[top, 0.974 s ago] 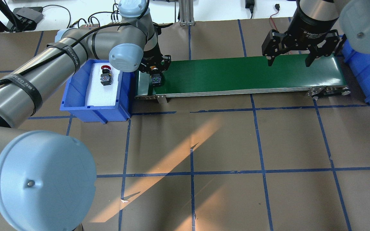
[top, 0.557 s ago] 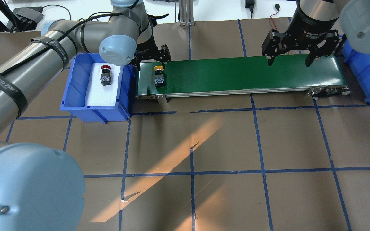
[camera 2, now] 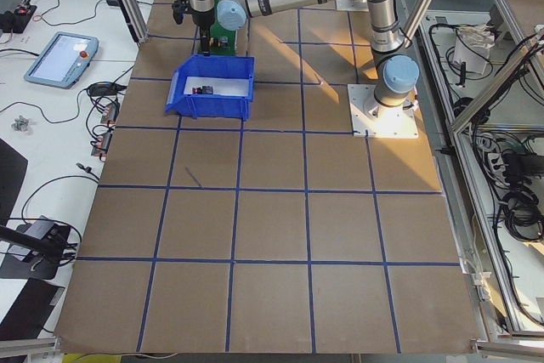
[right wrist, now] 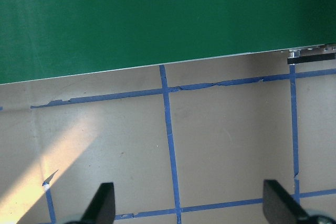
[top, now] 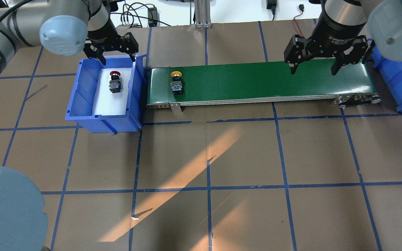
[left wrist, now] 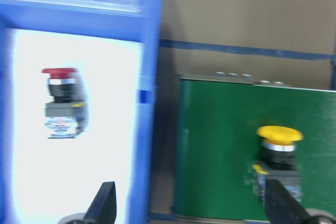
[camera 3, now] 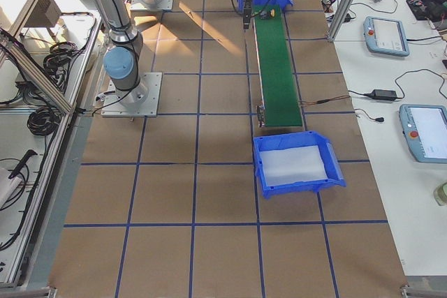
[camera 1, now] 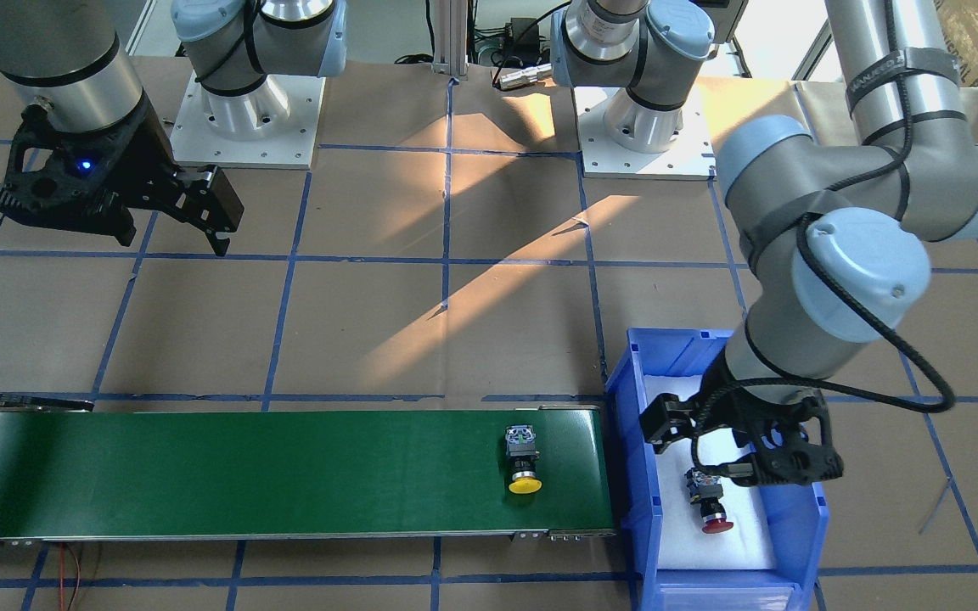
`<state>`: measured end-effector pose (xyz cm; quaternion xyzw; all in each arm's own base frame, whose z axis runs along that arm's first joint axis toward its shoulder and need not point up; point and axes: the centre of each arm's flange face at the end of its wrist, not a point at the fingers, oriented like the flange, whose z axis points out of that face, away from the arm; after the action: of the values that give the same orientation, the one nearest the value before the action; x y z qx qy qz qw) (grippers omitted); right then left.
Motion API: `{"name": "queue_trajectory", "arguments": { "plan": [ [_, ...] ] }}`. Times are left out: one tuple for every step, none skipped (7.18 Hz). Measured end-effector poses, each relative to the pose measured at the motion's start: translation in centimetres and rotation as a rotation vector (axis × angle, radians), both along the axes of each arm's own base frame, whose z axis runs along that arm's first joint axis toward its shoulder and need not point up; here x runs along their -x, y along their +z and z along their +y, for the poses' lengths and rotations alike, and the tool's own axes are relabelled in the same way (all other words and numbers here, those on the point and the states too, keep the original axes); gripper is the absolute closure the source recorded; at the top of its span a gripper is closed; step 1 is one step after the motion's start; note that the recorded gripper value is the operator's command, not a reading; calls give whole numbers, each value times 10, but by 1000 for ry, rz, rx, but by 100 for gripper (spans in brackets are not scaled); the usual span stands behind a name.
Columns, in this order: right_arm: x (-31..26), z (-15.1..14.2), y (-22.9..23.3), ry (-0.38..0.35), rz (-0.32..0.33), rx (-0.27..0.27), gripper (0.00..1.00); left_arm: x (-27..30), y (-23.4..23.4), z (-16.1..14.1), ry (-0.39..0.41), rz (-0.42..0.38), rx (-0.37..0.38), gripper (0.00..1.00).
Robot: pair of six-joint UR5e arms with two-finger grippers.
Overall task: Transport two buttons from left to right
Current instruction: 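Move the left gripper back down onto the red-capped button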
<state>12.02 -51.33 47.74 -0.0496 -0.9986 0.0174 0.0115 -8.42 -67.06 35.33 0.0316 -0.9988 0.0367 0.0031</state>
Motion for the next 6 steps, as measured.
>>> {"name": "queue_trajectory", "arguments": {
  "plan": [
    [0,0,-2,0,0,5,0,-24,-9,-3,-12,-2,-10,5],
    [0,-1,-3,1,1,9,0,-38,-25,-6,-17,-1,-20,5],
    [0,-1,-4,4,1,10,0,-43,-50,-12,-15,-1,-18,5],
    [0,-1,-4,7,1,11,0,-45,-80,-21,-13,-2,0,5],
    [0,-1,-4,8,1,10,0,-45,-107,-29,-11,1,15,4],
    [0,-1,-4,8,1,10,0,-43,-129,-33,-10,3,9,6]
  ]
}}
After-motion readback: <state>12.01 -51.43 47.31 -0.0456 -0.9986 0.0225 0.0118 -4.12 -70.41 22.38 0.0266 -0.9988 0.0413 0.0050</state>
